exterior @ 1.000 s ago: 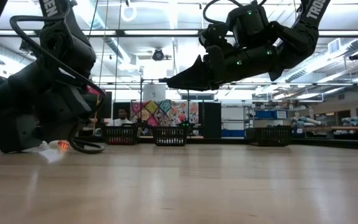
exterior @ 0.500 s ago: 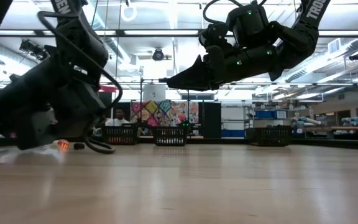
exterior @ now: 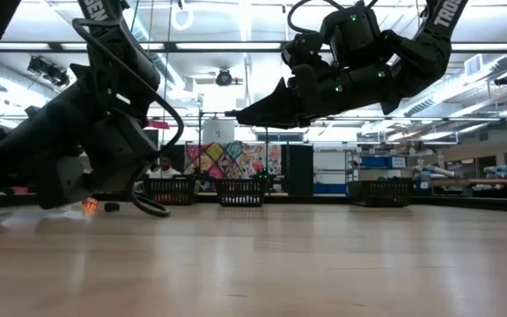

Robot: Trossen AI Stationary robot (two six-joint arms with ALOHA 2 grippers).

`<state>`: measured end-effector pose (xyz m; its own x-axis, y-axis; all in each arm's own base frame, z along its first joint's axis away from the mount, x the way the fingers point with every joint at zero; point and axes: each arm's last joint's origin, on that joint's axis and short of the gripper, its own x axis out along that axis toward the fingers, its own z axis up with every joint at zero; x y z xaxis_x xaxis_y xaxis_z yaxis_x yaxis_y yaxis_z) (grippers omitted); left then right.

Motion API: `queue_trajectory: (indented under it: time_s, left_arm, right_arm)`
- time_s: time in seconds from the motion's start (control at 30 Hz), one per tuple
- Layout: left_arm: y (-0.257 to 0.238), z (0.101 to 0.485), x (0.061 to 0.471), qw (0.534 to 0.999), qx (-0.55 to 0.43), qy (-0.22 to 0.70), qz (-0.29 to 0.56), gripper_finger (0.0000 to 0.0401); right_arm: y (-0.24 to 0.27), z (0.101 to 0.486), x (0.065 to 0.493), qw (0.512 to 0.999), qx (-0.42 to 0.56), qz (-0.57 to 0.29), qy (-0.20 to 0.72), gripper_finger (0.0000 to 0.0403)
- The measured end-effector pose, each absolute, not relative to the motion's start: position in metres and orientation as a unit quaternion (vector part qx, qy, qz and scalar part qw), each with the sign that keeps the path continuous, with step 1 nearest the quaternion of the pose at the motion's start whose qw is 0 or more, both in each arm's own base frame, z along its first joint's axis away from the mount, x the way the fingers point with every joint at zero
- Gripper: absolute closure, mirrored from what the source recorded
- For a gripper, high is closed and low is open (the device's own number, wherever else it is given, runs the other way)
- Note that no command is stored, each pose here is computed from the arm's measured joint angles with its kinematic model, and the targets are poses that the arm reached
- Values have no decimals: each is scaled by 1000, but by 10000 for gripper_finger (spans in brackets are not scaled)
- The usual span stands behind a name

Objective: Sort Halloween decoration
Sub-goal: Put the orange pumpkin toy into the left black bin

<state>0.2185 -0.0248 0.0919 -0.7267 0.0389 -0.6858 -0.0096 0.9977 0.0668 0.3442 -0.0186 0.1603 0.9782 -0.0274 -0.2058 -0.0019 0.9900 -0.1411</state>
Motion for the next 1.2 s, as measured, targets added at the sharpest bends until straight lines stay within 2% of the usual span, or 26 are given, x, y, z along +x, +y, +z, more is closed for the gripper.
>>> queue_trajectory:
  time_s: [0.37,0.57,0.77,0.87,0.97,1.07,1.2]
  left_arm:
    - [-22,101,234,393,48,917,38,401]
    - [-10,125,250,442,51,894,56,400]
    - [14,156,266,510,46,855,79,400]
    - [25,171,268,539,21,837,88,400]
    - [28,177,262,545,-23,834,79,401]
    - [26,178,251,554,-38,826,93,388]
    - [17,180,234,606,-72,785,104,346]
  right_arm:
    - [-19,160,344,992,-70,-6,104,231]
    - [-19,160,344,992,-71,-6,105,231]
    - [-19,160,344,992,-70,-6,108,231]
    - [-19,159,344,991,-71,-6,114,231]
    - [-19,158,344,990,-72,-8,119,231]
    - [-19,156,343,989,-72,-7,126,231]
    - [-19,153,343,987,-72,-6,142,231]
